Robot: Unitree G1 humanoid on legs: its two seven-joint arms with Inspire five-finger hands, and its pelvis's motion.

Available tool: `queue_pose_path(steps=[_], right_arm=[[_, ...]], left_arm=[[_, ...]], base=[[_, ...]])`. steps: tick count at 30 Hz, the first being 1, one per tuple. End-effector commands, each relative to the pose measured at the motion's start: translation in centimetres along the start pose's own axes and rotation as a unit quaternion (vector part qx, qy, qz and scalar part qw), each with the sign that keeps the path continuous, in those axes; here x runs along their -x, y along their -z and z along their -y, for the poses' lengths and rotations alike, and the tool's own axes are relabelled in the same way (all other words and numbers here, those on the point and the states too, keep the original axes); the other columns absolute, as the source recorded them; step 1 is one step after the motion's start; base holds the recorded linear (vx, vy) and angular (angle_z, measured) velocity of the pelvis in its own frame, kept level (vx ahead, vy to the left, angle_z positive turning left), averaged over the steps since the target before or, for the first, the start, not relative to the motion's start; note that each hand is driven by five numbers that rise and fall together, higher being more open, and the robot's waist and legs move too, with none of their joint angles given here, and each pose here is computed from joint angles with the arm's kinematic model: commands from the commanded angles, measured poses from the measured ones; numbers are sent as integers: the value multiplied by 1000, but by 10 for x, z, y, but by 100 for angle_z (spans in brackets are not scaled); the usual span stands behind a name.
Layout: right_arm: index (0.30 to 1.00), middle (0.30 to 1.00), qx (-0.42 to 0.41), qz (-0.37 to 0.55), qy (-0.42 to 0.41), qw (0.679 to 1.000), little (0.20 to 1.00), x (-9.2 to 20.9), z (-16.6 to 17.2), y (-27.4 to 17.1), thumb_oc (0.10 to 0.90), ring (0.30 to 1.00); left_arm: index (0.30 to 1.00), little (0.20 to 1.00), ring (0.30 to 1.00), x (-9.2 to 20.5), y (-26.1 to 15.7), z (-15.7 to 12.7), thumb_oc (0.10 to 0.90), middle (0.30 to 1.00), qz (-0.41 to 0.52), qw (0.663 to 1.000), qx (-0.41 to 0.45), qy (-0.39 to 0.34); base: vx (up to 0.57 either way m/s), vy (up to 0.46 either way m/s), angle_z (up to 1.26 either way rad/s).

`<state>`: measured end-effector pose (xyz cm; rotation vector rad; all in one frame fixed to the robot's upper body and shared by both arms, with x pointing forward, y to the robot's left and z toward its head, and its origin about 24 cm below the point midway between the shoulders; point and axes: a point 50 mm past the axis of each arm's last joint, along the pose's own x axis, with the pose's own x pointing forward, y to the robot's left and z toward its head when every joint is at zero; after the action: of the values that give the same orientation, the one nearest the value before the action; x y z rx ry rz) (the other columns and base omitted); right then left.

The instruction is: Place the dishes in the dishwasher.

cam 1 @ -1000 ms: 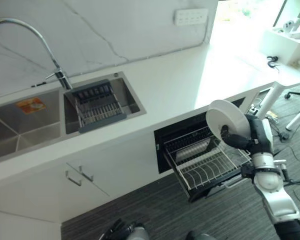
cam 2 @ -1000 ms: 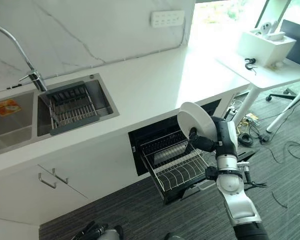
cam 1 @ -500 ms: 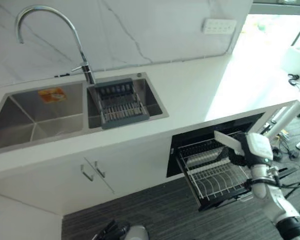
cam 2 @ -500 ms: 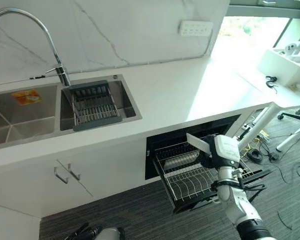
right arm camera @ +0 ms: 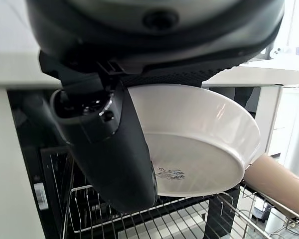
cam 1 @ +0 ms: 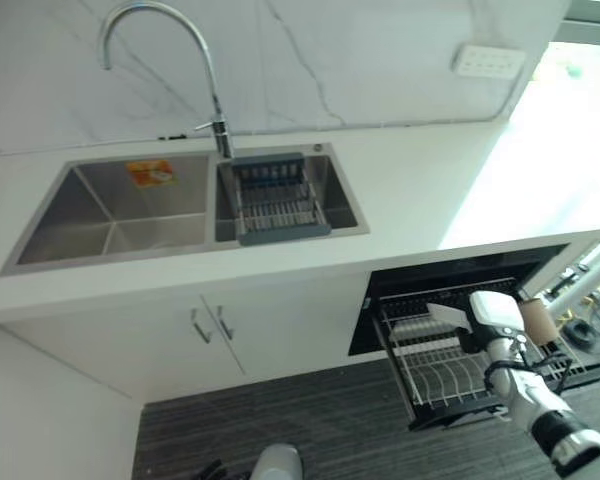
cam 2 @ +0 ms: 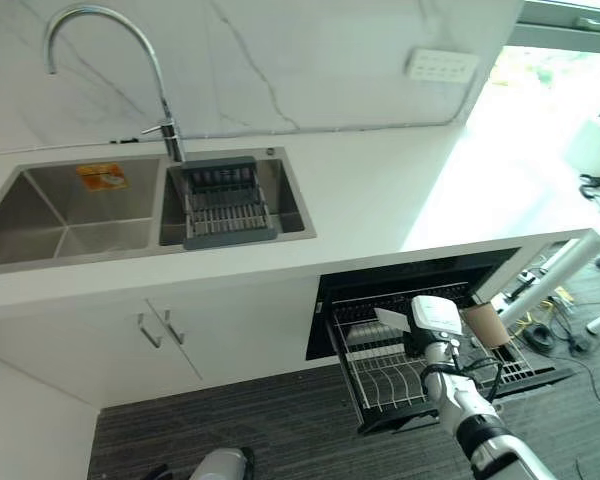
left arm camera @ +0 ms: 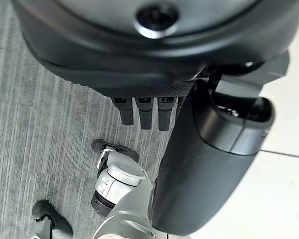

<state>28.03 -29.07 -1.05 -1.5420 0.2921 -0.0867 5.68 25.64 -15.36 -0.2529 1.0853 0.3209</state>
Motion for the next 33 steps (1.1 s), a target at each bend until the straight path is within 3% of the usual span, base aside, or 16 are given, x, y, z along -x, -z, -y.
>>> queue_pose_path(steps=[1,5,14,23,24,25,26,33], right_arm=[[300,300,-14,-18,113,993,300,-34,66,-3,400,300],[300,300,-9,-53,104,993,300,-43,75,7,400,300],[300,300,0,-149,143,978,300,-64,145,30,400,300],[300,300,-16,-188,102,977,300,-62,142,46,400,300],[509,509,-25,-183,68,980,509,-62,132,43,540,509],[509,509,-25,-179,58,982,509,-62,129,41,540,509],[900,900,-26,-180,53,982,900,-62,128,41,800,900],[900,900,-64,-189,-24,980,900,-60,111,40,800,900]], left_arm=[[900,900,900,-2,-27,-3,800,900,45,998,-39,1],[900,900,900,-2,-31,-3,800,900,50,998,-39,2],[900,900,900,-10,-71,23,800,900,118,992,-4,47],[900,900,900,-9,-81,29,800,900,140,988,6,62],[900,900,900,-9,-80,28,800,900,140,988,5,63],[900,900,900,-8,-81,28,800,900,141,988,4,64],[900,900,900,-8,-81,28,800,900,142,988,4,65],[900,900,900,-8,-94,35,800,900,157,984,-1,82]], base=[[28,-13,6],[-5,-3,7],[-159,-15,10],[-36,-24,2],[0,0,0],[0,0,0],[0,0,0],[-35,3,-6]])
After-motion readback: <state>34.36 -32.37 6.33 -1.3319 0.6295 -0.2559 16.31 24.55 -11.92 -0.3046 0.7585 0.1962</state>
